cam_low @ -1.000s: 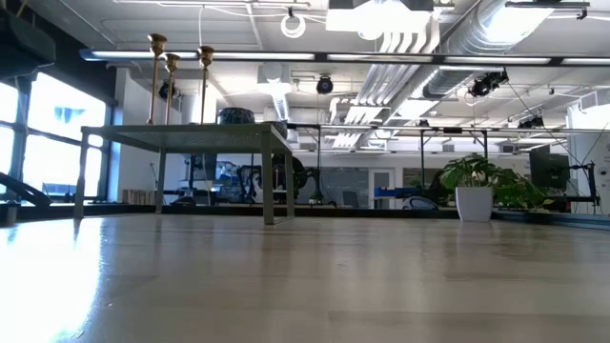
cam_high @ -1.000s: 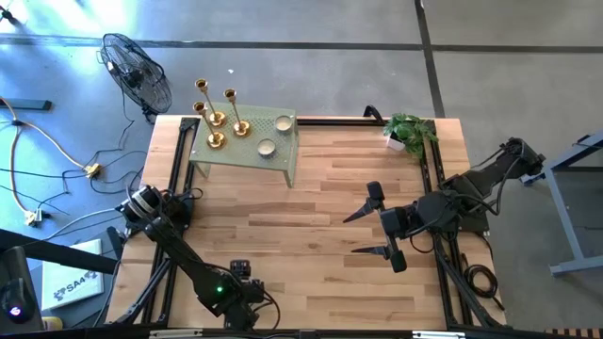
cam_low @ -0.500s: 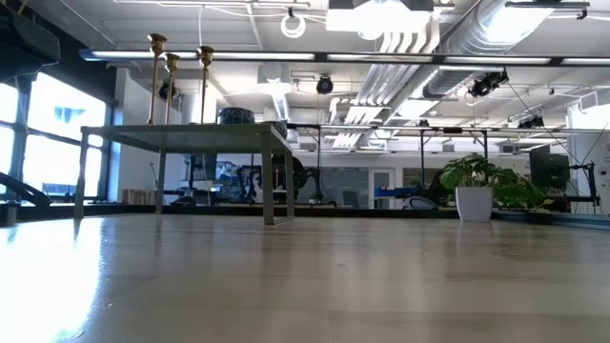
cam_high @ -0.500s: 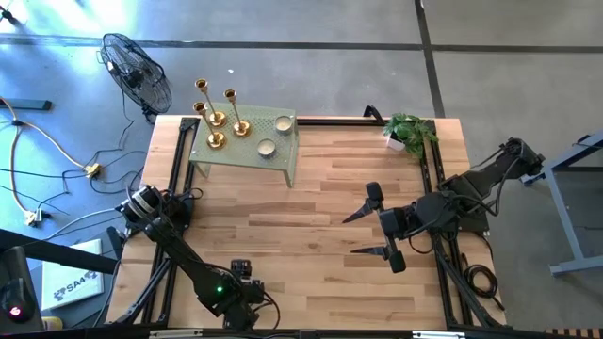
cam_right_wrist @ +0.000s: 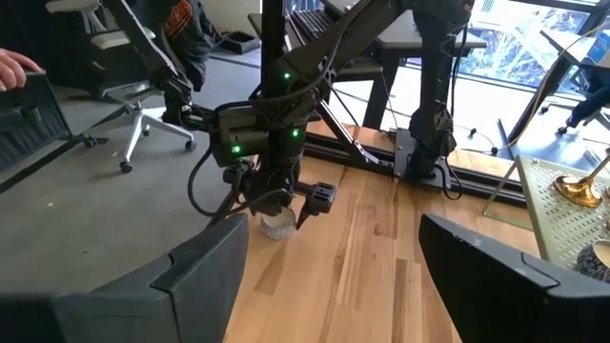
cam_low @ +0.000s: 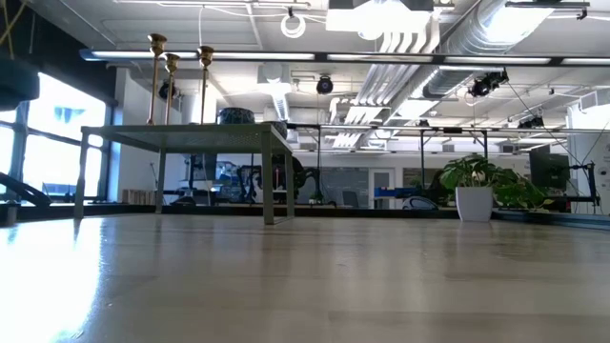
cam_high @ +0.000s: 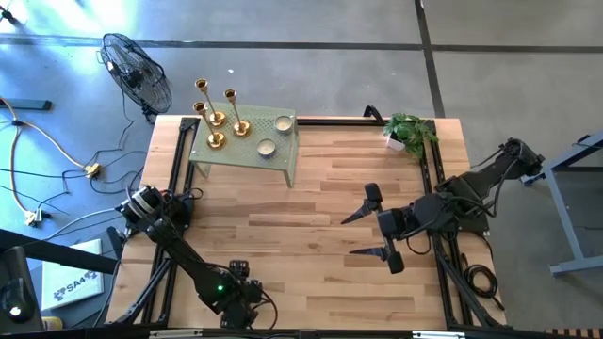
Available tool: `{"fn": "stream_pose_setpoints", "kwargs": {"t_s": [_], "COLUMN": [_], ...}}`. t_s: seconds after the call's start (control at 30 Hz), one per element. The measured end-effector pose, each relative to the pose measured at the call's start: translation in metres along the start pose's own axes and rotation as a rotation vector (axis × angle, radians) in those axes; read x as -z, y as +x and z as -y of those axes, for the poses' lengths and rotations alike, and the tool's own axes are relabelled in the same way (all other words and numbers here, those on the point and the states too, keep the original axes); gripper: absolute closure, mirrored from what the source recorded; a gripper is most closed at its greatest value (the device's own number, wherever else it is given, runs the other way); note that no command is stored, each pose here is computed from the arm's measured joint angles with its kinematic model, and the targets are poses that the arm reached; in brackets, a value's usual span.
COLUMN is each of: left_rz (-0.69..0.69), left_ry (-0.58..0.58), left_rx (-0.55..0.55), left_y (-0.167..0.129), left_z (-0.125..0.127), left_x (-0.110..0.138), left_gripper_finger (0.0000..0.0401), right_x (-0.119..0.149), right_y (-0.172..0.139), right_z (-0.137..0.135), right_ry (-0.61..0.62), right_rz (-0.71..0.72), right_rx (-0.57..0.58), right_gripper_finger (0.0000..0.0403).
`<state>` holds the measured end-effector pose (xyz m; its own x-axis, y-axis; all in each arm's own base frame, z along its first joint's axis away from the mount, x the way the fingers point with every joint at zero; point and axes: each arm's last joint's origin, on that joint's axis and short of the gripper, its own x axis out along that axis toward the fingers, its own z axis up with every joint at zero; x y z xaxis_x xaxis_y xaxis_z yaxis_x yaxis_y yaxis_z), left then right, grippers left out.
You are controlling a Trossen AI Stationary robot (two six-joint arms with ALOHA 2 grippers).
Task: Pick & Place candle stick holders
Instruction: Put the blue patterned round candle on the shelf
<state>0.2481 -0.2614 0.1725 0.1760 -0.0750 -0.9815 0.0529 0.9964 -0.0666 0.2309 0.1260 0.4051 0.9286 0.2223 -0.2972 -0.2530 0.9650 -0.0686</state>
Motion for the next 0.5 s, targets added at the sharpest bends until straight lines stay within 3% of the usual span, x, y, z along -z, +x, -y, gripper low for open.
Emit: {"fn": "stream_pose_setpoints", "kwargs": {"t_s": [0.5], "left_rz": [0.026], "left_ry": [-0.041], "left_rx": [-0.009], "left_y": [0.0037], "left_z": [-0.0030], "left_x": [-0.0016], "left_gripper_finger": [0.0007], "right_x": [-0.0006], "right_y": [0.0000], "right_z": [0.0000], "right_ry": [0.028], "right_rz": [0.006], "right_rx": [0.000], "right_gripper_finger": [0.0100]}}
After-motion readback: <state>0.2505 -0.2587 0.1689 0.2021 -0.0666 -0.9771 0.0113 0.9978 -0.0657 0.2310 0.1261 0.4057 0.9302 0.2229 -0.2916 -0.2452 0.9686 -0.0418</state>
